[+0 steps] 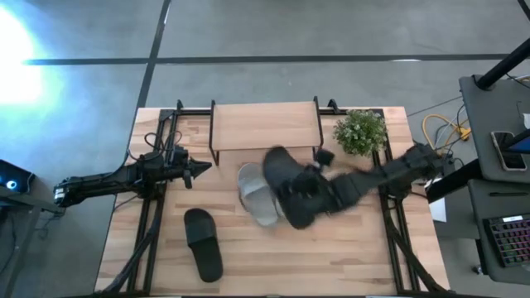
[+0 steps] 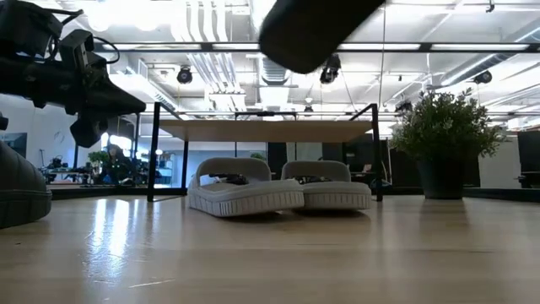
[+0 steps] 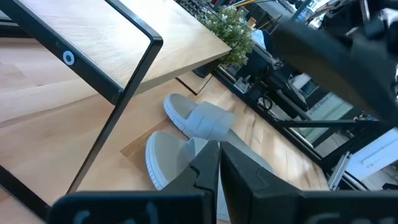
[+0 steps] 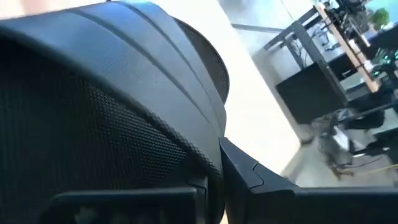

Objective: Pick and place slides into the shelf
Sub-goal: Put the top black slipper on the shelf

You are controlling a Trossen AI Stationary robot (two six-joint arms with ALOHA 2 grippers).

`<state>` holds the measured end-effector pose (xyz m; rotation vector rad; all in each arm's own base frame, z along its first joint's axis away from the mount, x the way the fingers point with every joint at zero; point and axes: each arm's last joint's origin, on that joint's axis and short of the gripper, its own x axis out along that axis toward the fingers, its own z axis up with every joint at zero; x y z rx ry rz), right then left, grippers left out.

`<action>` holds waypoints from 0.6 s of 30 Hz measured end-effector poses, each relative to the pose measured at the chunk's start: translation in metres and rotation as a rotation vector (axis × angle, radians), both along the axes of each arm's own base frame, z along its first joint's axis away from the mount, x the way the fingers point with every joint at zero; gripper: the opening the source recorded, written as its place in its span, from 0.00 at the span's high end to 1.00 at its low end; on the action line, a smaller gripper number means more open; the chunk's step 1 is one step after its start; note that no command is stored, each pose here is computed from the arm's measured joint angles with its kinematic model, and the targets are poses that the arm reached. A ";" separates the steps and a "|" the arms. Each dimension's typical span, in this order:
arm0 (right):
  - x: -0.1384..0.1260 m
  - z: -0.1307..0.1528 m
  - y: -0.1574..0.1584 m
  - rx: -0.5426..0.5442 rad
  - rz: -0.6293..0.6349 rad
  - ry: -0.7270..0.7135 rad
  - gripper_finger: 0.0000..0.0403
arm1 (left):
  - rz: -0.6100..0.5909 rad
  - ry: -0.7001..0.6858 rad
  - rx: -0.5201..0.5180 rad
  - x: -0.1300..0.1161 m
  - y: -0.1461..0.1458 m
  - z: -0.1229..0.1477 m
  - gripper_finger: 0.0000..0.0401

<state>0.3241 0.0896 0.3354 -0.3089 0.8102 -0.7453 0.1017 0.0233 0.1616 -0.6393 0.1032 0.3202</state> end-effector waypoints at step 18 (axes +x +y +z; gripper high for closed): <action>0.110 -0.020 -0.185 -0.105 -0.197 0.108 0.97 | 0.000 0.002 0.000 0.000 0.000 -0.001 1.00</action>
